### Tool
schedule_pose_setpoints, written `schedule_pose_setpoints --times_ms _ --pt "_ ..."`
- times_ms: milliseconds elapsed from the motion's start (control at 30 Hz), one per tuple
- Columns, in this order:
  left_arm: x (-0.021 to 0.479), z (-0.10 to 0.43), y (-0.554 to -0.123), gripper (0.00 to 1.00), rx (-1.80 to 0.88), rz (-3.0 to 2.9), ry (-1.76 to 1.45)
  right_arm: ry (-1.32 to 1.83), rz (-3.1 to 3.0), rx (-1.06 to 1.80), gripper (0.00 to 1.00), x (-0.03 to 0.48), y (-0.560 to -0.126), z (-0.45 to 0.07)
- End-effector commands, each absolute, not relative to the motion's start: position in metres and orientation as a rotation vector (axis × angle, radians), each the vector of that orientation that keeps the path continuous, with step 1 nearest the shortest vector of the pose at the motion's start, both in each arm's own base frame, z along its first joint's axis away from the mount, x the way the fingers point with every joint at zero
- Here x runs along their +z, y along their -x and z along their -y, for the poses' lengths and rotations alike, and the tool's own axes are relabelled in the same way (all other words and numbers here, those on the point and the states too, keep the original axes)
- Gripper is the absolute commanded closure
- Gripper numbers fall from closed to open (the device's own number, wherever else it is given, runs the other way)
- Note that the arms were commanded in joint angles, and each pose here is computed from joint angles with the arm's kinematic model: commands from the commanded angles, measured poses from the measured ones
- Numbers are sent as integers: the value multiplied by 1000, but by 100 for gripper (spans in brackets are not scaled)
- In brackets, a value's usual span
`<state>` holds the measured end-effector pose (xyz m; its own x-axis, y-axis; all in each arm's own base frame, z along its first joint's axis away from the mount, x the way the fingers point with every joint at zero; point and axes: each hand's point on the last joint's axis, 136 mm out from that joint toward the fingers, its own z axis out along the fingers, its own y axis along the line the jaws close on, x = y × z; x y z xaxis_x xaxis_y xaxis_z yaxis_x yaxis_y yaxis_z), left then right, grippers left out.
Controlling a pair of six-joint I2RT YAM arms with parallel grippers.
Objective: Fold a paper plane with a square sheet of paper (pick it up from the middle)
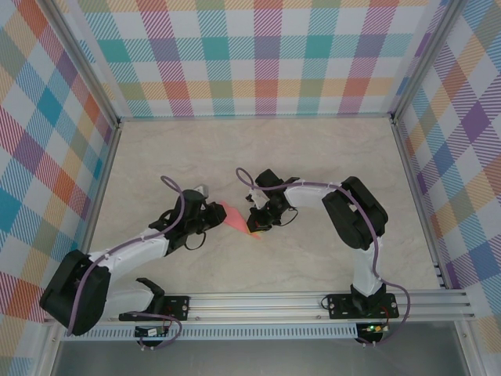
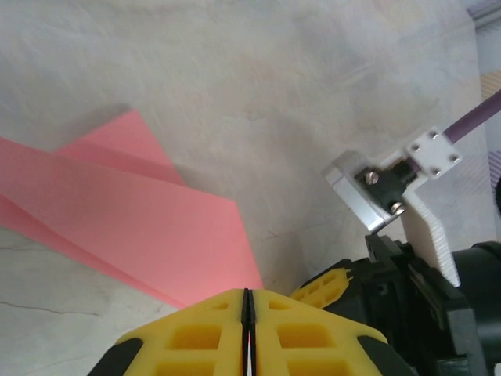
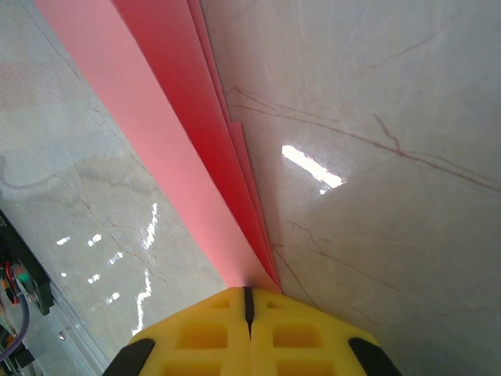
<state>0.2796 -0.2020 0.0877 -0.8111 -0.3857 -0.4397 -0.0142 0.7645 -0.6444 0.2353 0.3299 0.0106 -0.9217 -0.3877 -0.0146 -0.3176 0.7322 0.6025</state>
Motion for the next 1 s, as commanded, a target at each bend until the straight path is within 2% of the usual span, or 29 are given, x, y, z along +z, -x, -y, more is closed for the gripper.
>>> schedule_pose_setpoints --times_ms 0,133,267,633,967 --pt "85 234 -282 90 -953 -2408 271 -437 2814 -470 100 -59 -207 -264" --pt "72 265 -284 92 -976 -2456 209 -433 2813 -469 100 -59 -206 -264" --pt "52 270 -284 92 -950 -2501 228 -430 2811 -466 100 -60 -205 -263" --pt "9 242 -277 93 -765 -2584 356 -423 2803 -448 100 -65 -202 -260" --pt "0 213 -281 93 -672 -2553 462 -422 2807 -424 100 -66 -203 -257"
